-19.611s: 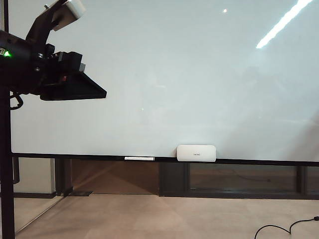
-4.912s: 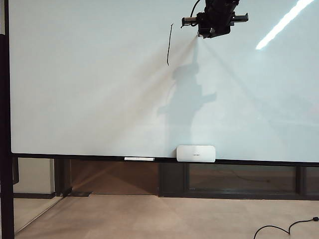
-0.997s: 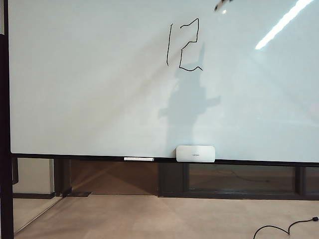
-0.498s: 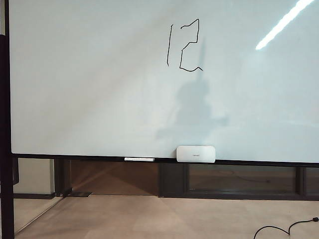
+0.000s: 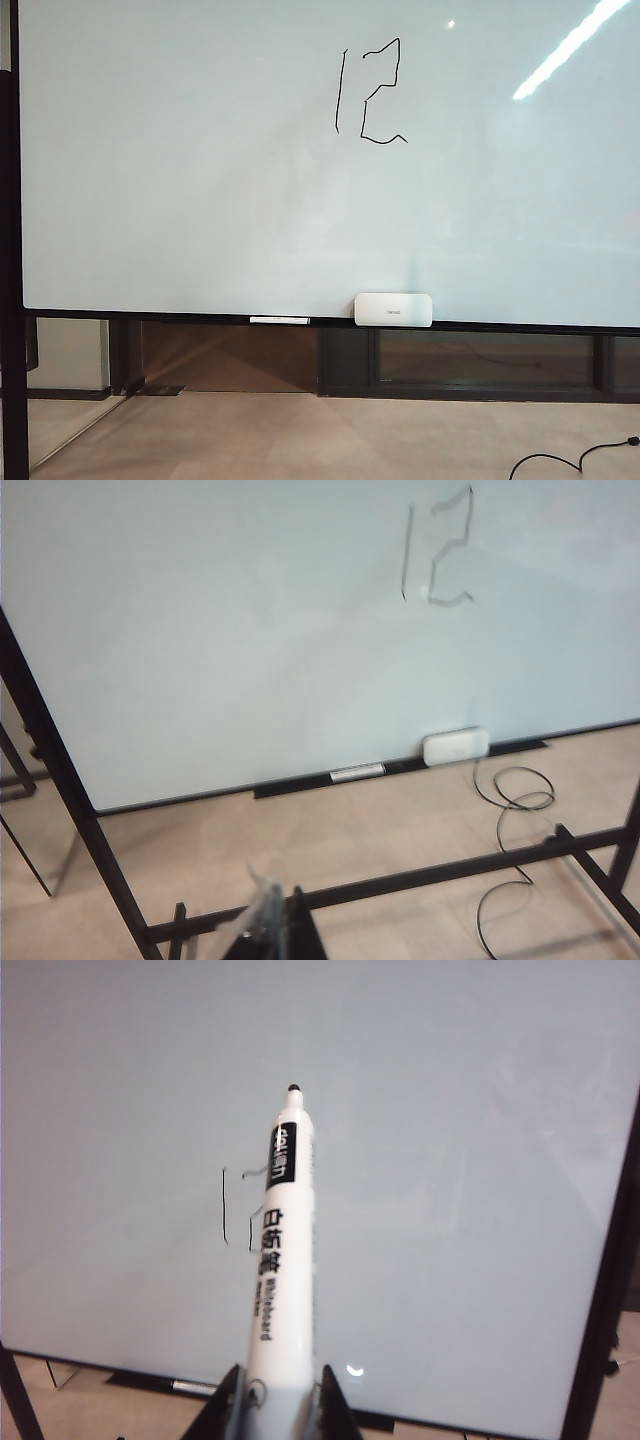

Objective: Reach to the right to find the marker pen, pick it up, and write the number 12 on the whiteboard.

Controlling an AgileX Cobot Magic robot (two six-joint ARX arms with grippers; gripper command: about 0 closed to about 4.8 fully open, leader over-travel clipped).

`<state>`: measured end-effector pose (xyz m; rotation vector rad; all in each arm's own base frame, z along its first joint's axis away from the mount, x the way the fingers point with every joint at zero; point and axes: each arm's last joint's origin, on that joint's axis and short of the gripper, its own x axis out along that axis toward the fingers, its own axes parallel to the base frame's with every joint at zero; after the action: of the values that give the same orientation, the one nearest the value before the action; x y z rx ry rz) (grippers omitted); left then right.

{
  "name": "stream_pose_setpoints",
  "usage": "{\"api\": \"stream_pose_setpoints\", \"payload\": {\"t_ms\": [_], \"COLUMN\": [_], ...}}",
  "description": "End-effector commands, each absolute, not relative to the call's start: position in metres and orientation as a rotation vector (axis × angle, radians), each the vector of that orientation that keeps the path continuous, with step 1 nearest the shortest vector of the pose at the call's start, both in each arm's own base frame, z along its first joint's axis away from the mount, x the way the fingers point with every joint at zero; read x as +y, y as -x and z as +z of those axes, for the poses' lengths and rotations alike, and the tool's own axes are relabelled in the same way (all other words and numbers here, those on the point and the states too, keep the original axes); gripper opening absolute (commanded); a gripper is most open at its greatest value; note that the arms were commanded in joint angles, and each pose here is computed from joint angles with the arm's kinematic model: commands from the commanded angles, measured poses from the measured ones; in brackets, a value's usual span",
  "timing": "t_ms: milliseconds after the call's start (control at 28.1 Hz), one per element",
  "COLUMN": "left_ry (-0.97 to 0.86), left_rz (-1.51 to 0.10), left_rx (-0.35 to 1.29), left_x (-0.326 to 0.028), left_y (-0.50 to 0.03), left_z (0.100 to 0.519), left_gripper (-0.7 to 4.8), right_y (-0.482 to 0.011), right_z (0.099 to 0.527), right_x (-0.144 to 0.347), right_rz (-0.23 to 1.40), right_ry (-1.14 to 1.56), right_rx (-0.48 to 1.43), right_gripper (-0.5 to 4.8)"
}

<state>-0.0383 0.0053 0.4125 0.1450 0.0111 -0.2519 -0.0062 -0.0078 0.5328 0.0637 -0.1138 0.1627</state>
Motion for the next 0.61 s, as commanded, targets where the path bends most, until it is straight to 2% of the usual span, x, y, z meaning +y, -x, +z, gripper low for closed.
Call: {"api": "stream_pose_setpoints", "payload": {"t_ms": [36, 214, 463, 605], "left_ry": [-0.136, -0.134, -0.135, -0.107], "left_rz": [-0.255, -0.217, -0.136, -0.142], "left_rx": [-0.041, -0.068, -0.019, 0.030], "left_x": [0.008, 0.011, 0.007, 0.000], "left_y": [0.052, 0.072, 0.106, 0.120], "left_z": [0.411, 0.402, 0.374, 0.356], "left_gripper": [-0.05, -0.05, -0.05, -0.05], "right_y": [0.031, 0.055, 0.075, 0.084], "right_z": [0.517, 0.489, 0.448, 0.428], "right_x": [-0.017, -0.025, -0.032, -0.035], "right_rz": [0.167, 0.169, 0.166, 0.168], "right_ry": [-0.076, -0.096, -0.112, -0.109], "right_rx": [-0.155, -0.149, -0.061, -0.051], "right_gripper": [-0.06, -0.06, -0.06, -0.06]}}
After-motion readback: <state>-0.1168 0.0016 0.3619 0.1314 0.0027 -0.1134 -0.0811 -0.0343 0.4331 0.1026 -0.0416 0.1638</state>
